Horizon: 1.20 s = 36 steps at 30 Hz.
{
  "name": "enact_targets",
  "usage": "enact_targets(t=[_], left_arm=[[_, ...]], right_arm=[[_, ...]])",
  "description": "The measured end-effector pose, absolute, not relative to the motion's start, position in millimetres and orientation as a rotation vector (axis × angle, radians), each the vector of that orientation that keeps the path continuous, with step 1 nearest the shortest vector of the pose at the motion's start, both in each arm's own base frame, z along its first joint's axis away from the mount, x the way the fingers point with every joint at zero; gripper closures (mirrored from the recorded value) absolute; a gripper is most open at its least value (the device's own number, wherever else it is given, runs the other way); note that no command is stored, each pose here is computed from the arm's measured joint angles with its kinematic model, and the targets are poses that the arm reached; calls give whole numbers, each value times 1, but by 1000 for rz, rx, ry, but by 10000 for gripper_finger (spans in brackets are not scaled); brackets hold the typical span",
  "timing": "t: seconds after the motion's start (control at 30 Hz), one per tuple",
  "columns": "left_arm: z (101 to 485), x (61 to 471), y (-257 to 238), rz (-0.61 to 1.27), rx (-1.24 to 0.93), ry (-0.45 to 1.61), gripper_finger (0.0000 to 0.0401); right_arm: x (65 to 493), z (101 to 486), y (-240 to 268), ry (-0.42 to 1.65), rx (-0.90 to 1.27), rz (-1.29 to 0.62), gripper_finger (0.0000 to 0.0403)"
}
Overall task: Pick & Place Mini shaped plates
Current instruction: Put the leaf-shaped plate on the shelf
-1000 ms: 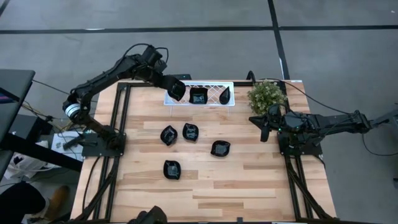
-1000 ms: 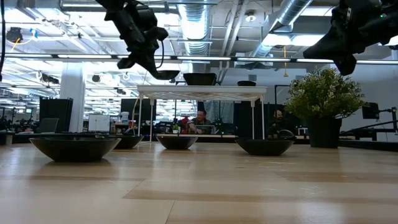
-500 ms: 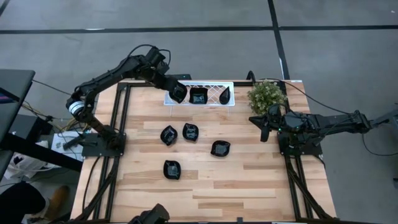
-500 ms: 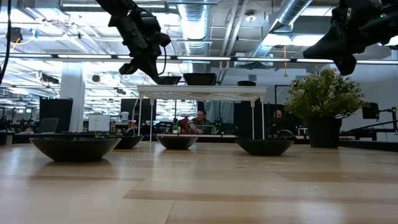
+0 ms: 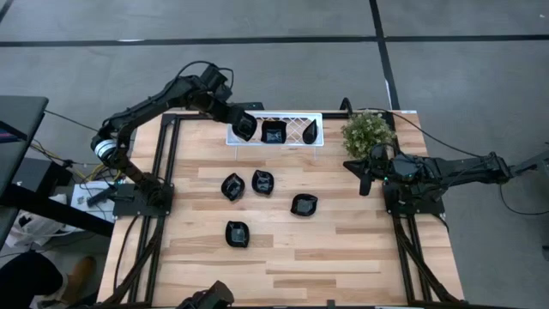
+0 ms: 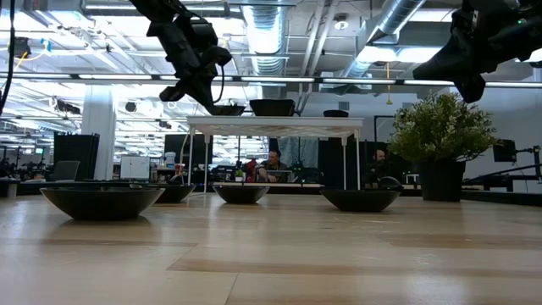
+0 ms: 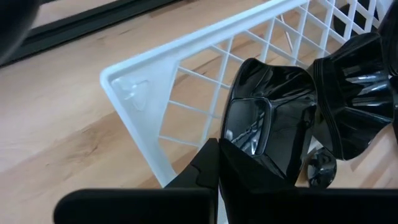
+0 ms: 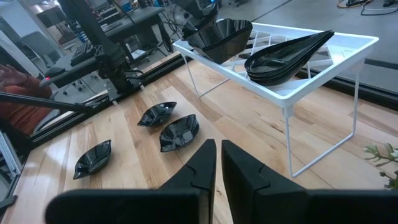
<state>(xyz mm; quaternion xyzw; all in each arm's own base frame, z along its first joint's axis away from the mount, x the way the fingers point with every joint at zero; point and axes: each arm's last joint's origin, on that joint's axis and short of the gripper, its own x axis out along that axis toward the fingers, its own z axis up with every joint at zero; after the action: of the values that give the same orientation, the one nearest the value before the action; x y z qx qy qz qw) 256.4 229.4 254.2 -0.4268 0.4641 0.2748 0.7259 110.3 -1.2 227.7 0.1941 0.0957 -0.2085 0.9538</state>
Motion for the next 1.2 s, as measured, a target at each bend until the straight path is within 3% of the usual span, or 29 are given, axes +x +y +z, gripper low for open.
enact_targets(t=[1.2], left_arm=[[245, 257, 224, 631, -980, 1037, 397]], right_arm=[[110, 228, -1, 195, 394, -423, 381]])
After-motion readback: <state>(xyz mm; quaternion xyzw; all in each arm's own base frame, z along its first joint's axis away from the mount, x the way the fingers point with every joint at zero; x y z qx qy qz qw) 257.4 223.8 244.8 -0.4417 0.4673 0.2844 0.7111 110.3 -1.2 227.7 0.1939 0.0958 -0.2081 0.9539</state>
